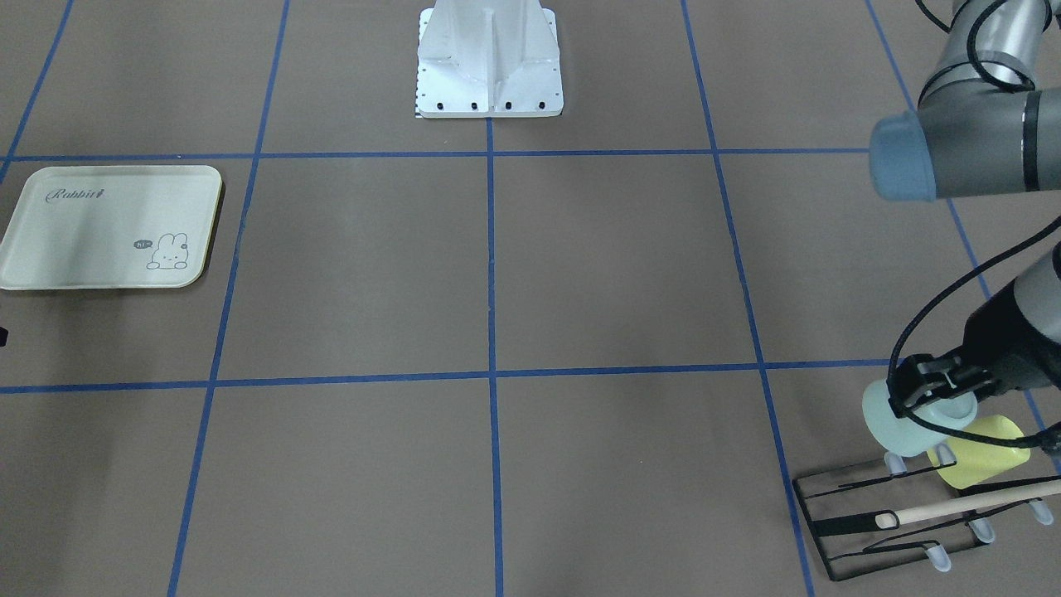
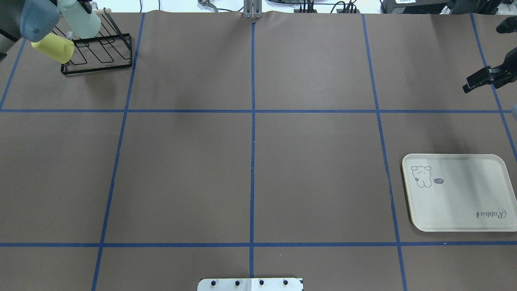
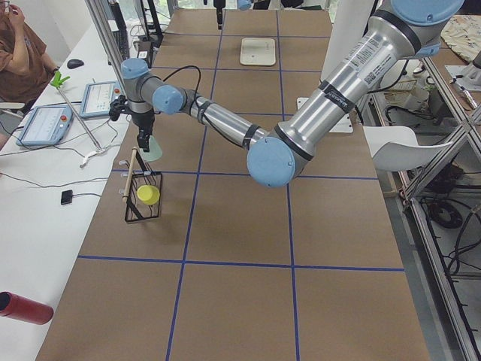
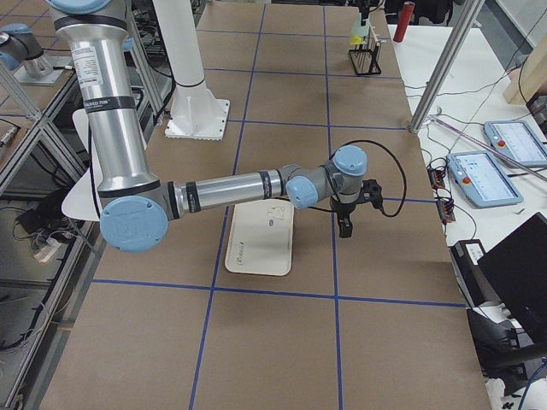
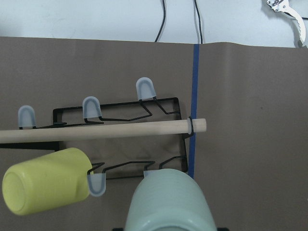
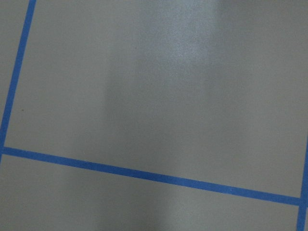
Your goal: Left arm grabs green cup and hands to right arm on tray
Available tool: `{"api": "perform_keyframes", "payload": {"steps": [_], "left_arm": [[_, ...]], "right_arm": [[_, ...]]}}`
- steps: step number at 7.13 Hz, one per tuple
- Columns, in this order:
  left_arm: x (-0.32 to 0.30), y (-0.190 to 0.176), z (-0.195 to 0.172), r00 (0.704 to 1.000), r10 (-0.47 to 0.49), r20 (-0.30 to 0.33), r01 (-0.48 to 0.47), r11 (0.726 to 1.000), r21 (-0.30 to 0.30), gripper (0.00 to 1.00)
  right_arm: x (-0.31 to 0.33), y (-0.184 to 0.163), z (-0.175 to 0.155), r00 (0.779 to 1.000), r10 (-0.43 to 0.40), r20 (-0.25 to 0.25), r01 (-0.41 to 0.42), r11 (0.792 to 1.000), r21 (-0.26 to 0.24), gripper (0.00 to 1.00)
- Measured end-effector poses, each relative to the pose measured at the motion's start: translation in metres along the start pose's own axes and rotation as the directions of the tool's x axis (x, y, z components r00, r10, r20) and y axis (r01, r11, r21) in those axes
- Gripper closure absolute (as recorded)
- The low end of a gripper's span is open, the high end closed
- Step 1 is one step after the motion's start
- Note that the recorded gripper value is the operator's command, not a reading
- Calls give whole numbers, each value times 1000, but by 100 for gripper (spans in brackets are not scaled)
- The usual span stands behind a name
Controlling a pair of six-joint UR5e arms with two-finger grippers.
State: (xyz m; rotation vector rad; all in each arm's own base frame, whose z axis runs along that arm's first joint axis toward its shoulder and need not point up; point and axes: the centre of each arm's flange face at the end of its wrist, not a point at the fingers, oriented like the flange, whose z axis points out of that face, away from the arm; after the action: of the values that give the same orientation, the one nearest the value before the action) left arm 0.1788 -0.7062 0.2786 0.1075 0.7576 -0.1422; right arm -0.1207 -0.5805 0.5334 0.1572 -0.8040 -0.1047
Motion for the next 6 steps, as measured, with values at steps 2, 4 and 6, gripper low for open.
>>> {"api": "perform_keyframes", "payload": {"steps": [2,4,6], "left_arm": [[49,38,-22,991,-98,-87,94,994,-48,100],[128,95,-16,956,-212,-202,195,976,-98,100],[191,144,-11,854,-370,-366,324,928,-181,100]], "right_arm": [[-66,-21,6,998,44,39,-44,999,0,1],[-140,-30,-12,993,61,102,-64,998,27,1],[-210,-23,-49,974,93,204,-107,993,58,1]]}}
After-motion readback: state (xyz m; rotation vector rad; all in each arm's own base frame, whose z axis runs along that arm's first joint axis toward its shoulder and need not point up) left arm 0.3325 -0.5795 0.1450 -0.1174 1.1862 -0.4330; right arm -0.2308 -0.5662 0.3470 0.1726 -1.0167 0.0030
